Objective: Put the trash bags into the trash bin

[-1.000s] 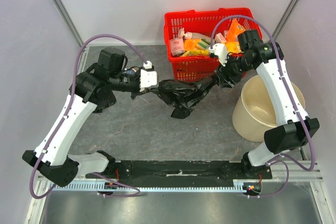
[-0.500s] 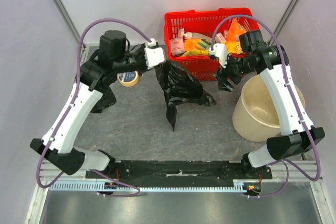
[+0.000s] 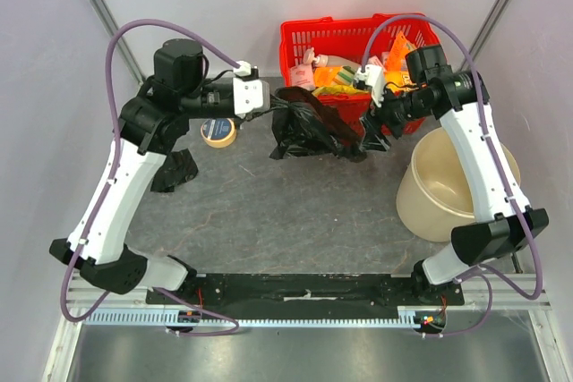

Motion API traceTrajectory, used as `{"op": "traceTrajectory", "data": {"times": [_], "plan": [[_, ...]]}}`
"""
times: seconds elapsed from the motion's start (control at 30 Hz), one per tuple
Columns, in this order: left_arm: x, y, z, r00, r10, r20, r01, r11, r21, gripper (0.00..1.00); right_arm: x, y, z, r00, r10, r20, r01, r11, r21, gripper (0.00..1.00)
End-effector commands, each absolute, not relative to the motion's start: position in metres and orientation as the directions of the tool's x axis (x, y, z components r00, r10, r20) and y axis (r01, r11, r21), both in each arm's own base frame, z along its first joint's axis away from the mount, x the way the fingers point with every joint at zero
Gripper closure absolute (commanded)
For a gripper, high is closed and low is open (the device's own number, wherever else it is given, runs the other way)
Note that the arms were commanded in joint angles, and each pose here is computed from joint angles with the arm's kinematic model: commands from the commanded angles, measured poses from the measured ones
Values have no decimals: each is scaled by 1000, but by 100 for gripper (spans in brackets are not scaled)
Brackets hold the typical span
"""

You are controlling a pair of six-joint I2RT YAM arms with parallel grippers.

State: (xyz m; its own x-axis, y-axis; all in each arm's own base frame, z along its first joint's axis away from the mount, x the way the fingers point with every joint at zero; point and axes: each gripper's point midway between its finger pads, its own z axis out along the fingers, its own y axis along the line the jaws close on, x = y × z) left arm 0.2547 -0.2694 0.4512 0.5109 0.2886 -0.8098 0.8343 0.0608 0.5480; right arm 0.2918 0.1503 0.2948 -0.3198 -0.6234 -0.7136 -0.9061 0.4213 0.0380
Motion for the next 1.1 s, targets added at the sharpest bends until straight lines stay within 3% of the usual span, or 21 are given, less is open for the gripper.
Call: {"op": "traceTrajectory", "data": {"times": [0.0, 0.13, 0.33, 0.8, 1.07], "plan": [[239, -276, 441, 403, 239, -883, 906, 36, 423, 98, 282, 185, 322, -259, -532, -806, -945, 314, 97, 20], [277, -269, 444, 342, 295, -892, 879, 236, 415, 98, 262, 194, 323, -207, -550, -809, -965, 249, 78, 19], [303, -265, 448, 251, 312, -916, 858, 367, 360, 98, 242, 196, 330, -173, -556, -813, -972, 231, 49, 17], [302, -258, 468, 167, 271, -948, 837, 470, 282, 98, 233, 236, 322, -162, -531, -831, -984, 152, 95, 14], [298, -262, 466, 143, 255, -956, 856, 454, 249, 98, 262, 250, 325, -123, -522, -844, -978, 206, 15, 13]]}}
